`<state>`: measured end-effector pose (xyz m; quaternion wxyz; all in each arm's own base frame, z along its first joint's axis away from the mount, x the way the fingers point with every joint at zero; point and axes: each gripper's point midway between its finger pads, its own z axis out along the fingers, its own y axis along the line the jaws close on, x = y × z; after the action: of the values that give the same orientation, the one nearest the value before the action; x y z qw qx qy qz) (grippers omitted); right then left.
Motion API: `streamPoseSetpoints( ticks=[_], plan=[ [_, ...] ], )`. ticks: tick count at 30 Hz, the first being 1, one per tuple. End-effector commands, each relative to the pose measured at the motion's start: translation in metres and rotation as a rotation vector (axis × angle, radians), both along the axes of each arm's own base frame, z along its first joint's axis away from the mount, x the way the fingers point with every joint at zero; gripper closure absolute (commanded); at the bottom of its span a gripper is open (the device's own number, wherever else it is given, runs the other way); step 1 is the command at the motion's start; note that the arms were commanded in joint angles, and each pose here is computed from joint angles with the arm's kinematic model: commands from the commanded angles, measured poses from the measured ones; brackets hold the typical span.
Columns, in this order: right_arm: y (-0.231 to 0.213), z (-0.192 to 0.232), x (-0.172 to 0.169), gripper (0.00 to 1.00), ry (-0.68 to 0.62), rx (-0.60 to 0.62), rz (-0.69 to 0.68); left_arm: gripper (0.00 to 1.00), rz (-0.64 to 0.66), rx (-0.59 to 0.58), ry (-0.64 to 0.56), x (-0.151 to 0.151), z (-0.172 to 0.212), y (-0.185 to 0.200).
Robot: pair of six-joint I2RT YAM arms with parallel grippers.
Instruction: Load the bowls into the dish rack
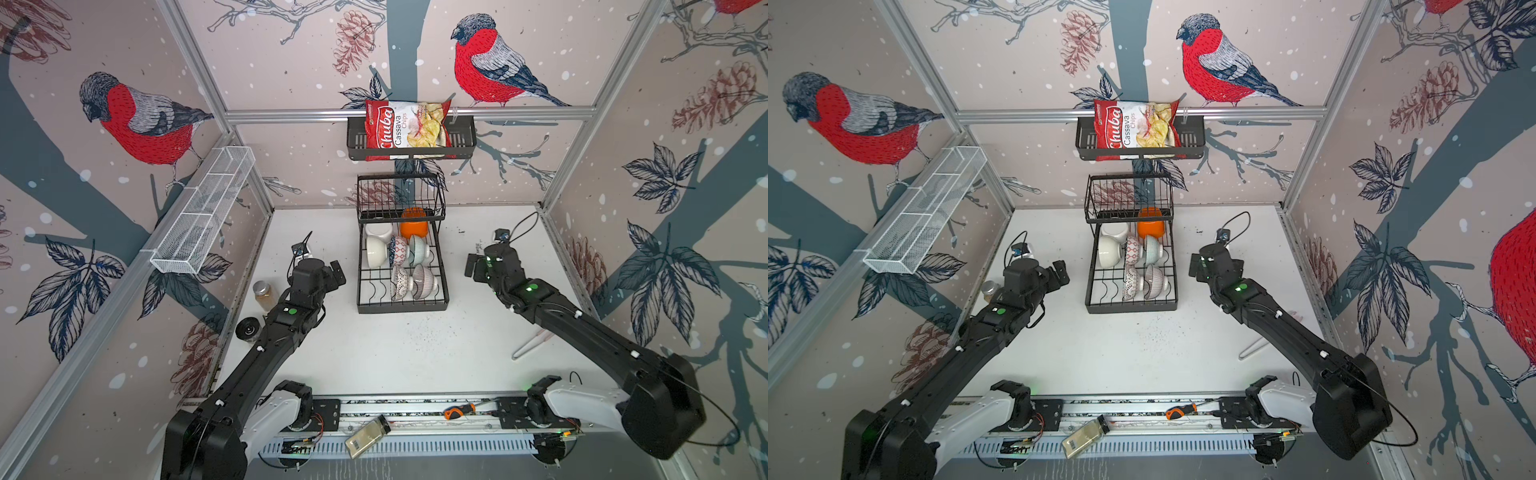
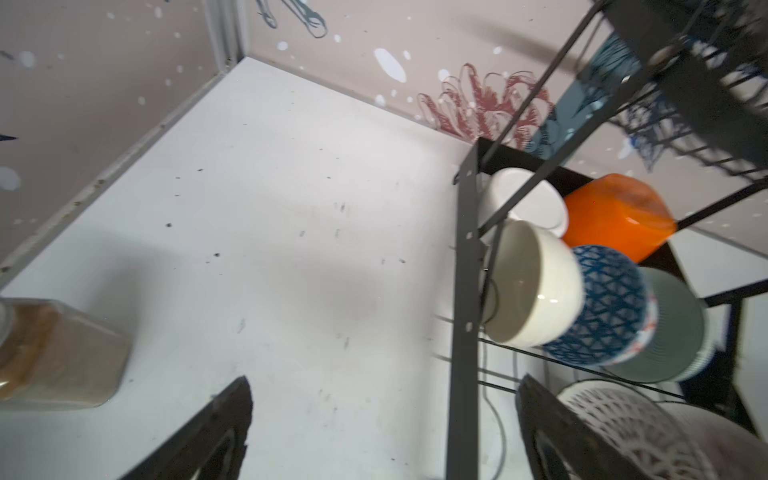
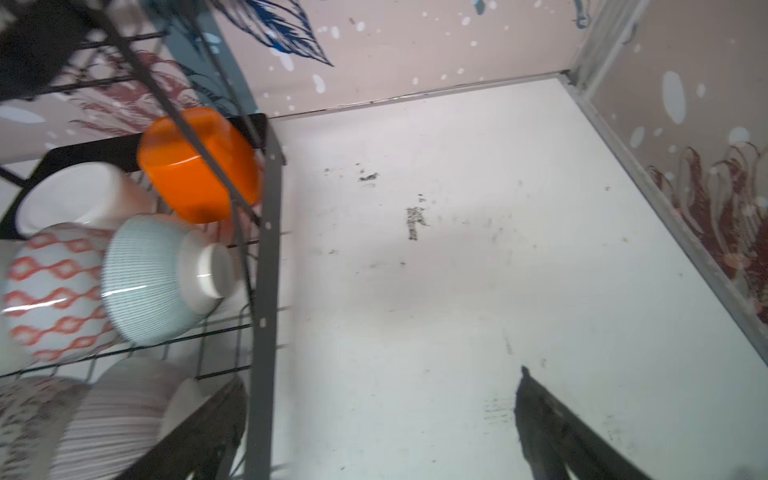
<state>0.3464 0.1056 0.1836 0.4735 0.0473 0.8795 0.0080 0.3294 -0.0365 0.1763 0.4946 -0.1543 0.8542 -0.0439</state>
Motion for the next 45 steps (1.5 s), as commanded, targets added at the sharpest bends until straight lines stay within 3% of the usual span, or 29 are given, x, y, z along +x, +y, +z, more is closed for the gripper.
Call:
streamPoseSetpoints(
  ticks=[1,10,16,23,26,31,34,37,40,45],
  plan=[
    [-0.032,-0.008,0.007,0.0,-0.028,-0.02,-0.071,0.03,0.026,0.065,-0.035,0.002,-0.004,0.01],
    [-0.117,-0.048,0.013,0.0,-0.136,-0.032,-0.269,0.02,0.05,0.154,-0.147,0.002,-0.013,0.022],
    [-0.13,-0.069,0.017,0.0,-0.219,-0.017,-0.244,0.01,0.063,0.225,-0.226,-0.008,-0.016,0.031],
    [-0.156,-0.059,0.025,0.01,-0.307,-0.033,-0.293,0.01,0.074,0.308,-0.354,-0.015,-0.01,0.04],
    [-0.157,-0.041,0.021,0.0,-0.449,-0.005,-0.253,0.01,0.073,0.314,-0.393,-0.015,-0.016,0.045],
    [-0.143,-0.048,0.019,0.0,-0.456,-0.006,-0.168,0.01,0.083,0.289,-0.444,-0.009,-0.021,0.06],
    [-0.126,-0.049,0.014,0.0,-0.523,-0.031,-0.077,0.01,0.075,0.294,-0.502,-0.004,-0.014,0.061],
    [-0.129,-0.06,0.027,0.01,-0.424,-0.047,-0.115,0.01,0.062,0.325,-0.512,0.006,-0.013,0.061],
    [-0.131,-0.055,0.023,0.0,-0.469,-0.054,-0.128,0.01,0.06,0.319,-0.51,0.014,-0.021,0.062],
    [-0.13,-0.058,0.025,0.01,-0.436,-0.057,-0.134,0.02,0.041,0.321,-0.46,0.024,-0.037,0.061]
  ],
)
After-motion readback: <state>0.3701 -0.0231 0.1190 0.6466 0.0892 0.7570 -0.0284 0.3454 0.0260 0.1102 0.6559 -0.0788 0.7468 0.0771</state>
